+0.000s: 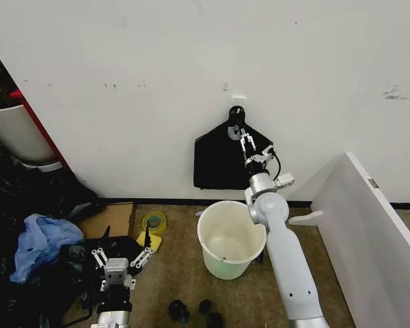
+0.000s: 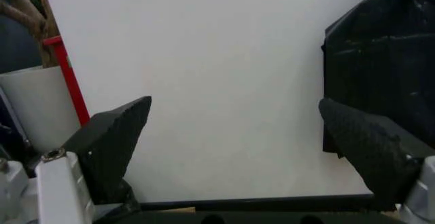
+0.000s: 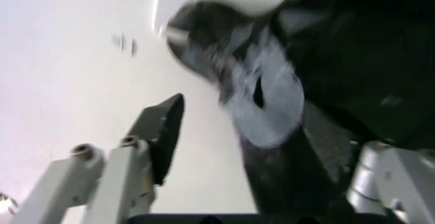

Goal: Place the garbage bag over the trash bin.

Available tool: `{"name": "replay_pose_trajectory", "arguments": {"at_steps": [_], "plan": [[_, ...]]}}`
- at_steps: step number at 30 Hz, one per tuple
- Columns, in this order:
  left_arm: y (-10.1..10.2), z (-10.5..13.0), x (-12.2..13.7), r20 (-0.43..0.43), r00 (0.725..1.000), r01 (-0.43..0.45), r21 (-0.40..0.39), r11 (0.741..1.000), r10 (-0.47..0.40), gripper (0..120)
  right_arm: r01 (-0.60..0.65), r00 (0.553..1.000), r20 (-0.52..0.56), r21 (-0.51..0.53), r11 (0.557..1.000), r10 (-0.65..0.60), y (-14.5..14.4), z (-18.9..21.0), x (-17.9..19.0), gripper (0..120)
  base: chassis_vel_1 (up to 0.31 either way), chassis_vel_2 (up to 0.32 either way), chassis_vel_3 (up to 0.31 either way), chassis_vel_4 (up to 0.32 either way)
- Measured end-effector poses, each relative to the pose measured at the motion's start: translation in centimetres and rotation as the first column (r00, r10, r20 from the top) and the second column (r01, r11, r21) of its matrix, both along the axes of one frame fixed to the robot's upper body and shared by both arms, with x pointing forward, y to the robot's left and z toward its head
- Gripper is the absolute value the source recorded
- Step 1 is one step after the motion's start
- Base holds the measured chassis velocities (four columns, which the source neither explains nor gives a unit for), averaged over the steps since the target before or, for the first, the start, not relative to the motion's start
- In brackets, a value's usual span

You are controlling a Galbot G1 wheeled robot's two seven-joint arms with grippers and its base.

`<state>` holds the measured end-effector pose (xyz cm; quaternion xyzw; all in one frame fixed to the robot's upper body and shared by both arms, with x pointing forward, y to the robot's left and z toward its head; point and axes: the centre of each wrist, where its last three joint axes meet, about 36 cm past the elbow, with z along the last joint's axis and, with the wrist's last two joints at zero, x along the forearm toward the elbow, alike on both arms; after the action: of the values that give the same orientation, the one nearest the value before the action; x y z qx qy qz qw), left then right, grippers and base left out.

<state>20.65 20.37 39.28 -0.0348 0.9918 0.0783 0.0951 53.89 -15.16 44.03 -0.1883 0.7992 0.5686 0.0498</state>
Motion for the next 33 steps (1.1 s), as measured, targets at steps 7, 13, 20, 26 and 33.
{"name": "replay_pose_trajectory", "arguments": {"at_steps": [7,13,20,26,33], "plan": [[-0.3,0.3,-0.1,0.001,1.0,-0.016,-0.015,1.0,0.016,98,-0.008,1.0,0.014,-0.014,1.0,0.008,1.2,0.4,0.1,32,0.0,0.0,0.0,0.0],[-0.4,0.7,-0.3,0.008,1.0,-0.018,-0.019,1.0,0.018,98,0.007,1.0,0.017,-0.014,1.0,-0.007,1.2,0.6,0.1,12,0.0,0.0,0.0,0.0],[-0.7,1.3,-0.3,0.018,1.0,-0.021,-0.035,0.999,0.021,98,0.036,0.999,-0.003,-0.031,0.999,-0.036,-0.2,-0.2,0.0,0,0.0,0.0,0.0,0.0],[-0.9,1.2,-0.3,0.017,1.0,-0.015,-0.038,0.999,0.015,98,0.033,0.999,-0.011,-0.07,0.997,-0.034,-0.1,-1.1,-1.6,0,0.0,0.0,0.0,0.0],[-1.1,0.8,-0.2,0.012,1.0,-0.007,-0.036,0.999,0.007,98,0.005,1.0,0.005,-0.288,0.958,-0.004,1.0,-3.3,-9.3,0,0.0,0.0,0.0,0.0]]}}
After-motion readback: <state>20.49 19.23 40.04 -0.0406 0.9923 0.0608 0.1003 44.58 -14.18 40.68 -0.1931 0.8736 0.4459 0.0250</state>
